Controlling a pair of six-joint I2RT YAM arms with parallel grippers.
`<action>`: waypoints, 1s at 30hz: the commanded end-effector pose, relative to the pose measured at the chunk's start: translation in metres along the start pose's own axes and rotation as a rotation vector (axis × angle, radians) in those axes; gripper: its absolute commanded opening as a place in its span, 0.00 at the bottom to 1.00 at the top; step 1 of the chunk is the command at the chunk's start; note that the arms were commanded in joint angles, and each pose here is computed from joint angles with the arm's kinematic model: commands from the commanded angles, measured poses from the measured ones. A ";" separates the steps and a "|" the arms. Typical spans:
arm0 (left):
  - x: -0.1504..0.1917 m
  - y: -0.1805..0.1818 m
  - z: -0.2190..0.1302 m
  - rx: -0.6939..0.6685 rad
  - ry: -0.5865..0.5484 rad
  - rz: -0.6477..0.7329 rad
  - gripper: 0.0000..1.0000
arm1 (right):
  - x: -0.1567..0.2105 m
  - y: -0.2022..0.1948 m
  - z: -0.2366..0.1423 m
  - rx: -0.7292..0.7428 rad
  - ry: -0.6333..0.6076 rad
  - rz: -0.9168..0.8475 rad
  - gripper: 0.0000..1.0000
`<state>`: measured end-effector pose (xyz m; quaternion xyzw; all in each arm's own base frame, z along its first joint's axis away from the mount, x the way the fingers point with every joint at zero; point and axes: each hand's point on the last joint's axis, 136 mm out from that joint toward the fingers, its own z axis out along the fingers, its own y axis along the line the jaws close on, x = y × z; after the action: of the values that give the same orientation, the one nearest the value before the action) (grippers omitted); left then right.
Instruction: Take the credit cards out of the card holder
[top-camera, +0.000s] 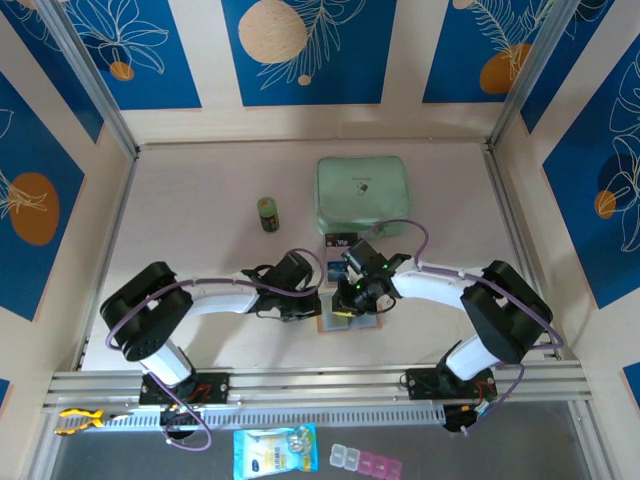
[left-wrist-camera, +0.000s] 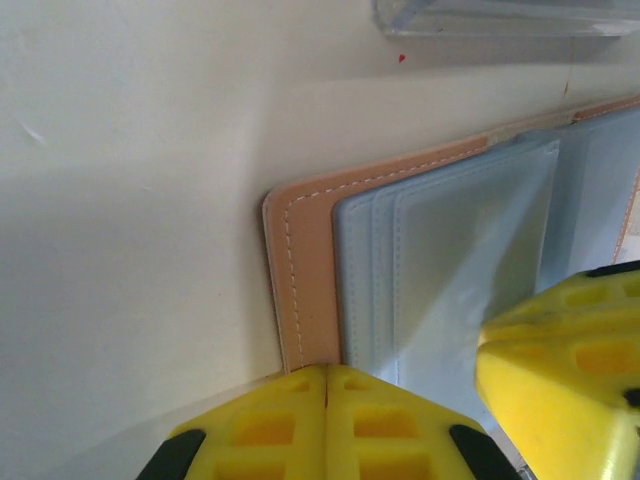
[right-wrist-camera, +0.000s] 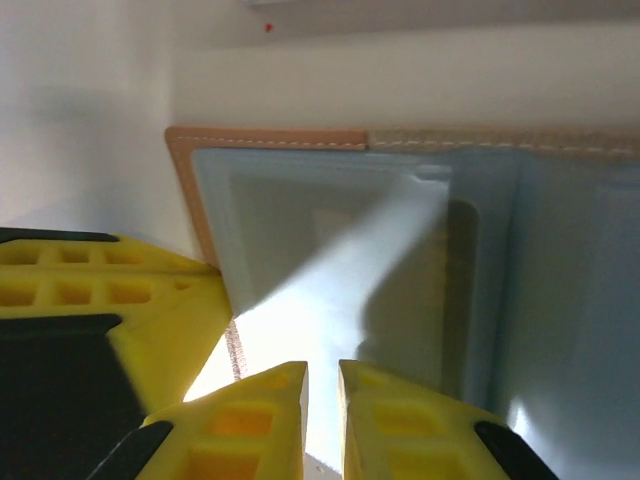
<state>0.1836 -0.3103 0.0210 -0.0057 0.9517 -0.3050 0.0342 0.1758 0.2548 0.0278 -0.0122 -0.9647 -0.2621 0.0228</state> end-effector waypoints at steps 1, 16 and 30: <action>0.006 0.022 0.004 -0.082 0.034 -0.015 0.02 | -0.003 -0.006 0.001 0.041 0.003 0.007 0.16; 0.006 0.030 0.004 -0.106 0.044 -0.028 0.02 | -0.004 -0.030 -0.012 -0.007 -0.024 0.064 0.15; -0.007 0.013 -0.016 -0.093 -0.012 0.005 0.04 | -0.003 -0.039 -0.010 -0.157 -0.021 0.097 0.15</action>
<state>0.1861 -0.3038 0.0218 -0.0033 0.9566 -0.2896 0.0316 0.1837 0.2180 0.0175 -0.0678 -0.9451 -0.3192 0.0165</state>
